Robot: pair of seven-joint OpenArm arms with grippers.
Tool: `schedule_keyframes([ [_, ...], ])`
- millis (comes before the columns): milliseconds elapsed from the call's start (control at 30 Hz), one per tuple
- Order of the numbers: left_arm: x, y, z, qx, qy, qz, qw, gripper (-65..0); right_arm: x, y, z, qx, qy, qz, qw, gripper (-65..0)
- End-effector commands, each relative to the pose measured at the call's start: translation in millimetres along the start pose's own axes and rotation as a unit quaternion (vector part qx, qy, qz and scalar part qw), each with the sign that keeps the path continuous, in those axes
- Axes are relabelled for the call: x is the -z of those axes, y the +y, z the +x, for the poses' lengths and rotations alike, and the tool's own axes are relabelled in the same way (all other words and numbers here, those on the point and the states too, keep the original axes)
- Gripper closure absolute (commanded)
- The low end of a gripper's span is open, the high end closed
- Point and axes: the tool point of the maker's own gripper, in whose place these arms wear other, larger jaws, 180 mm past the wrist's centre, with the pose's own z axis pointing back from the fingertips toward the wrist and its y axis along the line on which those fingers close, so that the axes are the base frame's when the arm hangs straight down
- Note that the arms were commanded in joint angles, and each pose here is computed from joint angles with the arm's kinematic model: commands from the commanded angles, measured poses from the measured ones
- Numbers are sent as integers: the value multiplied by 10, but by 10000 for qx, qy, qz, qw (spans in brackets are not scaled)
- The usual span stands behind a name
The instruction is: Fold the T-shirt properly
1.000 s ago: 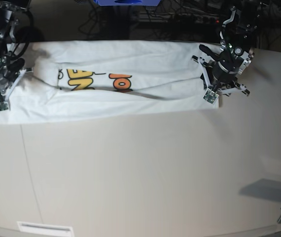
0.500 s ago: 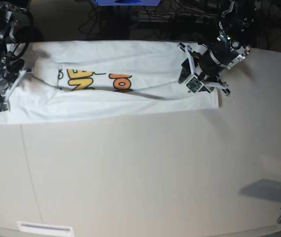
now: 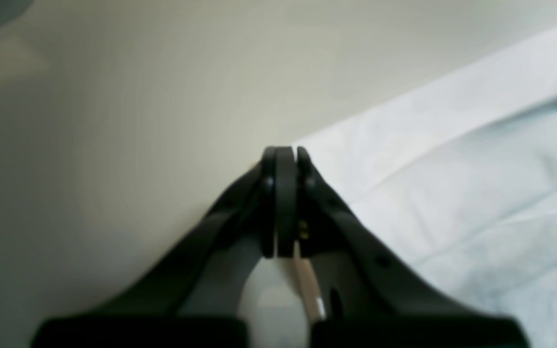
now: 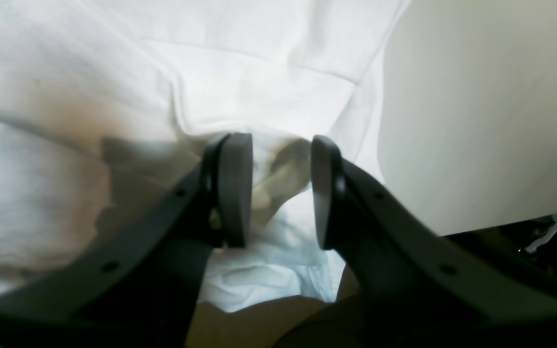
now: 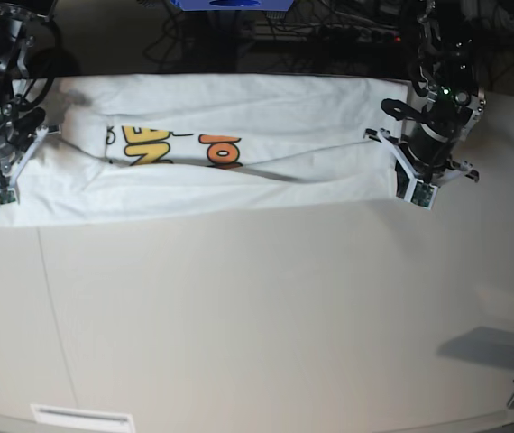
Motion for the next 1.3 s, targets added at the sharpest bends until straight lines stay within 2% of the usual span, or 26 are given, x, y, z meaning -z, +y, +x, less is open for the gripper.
schedule_keyframes([
  [0, -24, 55, 153, 50, -282, 32, 9996, 0, -44, -80, 97, -25, -181, -120, 9998, -199],
  [67, -36, 63, 156, 70, -286, 42, 9996, 0, -52, -20, 168, -118, -362, -41, 9993, -197],
  [167, -44, 108, 141, 169, -249, 64, 9995, 0, -89, 289, 346, -753, -906, 347, 9924, -197],
  [267, -65, 180, 36, 246, -96, 144, 9995, 0, -155, 638, 503, -1412, -1404, 796, 9767, -197],
  [467, -166, 494, -173, 1008, 401, 759, 9912, 0, -309, 1130, 738, -1916, -2101, 1357, 9491, -197],
  [567, -261, 523, -348, 1419, 732, 914, 9829, 0, -444, 1407, 863, -2290, -2456, 1635, 9276, -197],
  [633, -331, 522, -483, 1622, 970, 1011, 9768, 0, -502, 1577, 919, -2570, -2549, 1781, 9150, -197],
  [733, -399, 415, -697, 1644, 1280, 1040, 9725, 0, -583, 1792, 987, -2834, -2656, 1956, 9005, -197],
  [900, -519, 371, -907, 1169, 1534, 1231, 9735, 0, -703, 2124, 1021, -3304, -2678, 2183, 8783, -197],
  [1033, -545, 290, -983, 1077, 1612, 1155, 9742, 0, -779, 2391, 936, -3771, -2524, 2333, 8601, -197],
  [1100, -541, 242, -996, 989, 1616, 1133, 9753, 0, -817, 2489, 909, -3818, -2497, 2407, 8567, -197],
  [1233, -539, 226, -1000, 959, 1617, 1125, 9757, 0, -847, 2566, 924, -3422, -2369, 2427, 8763, -197],
  [1267, -534, 230, -990, 957, 1604, 1132, 9759, 0, -869, 2609, 920, -3390, -2365, 2466, 8766, -197],
])
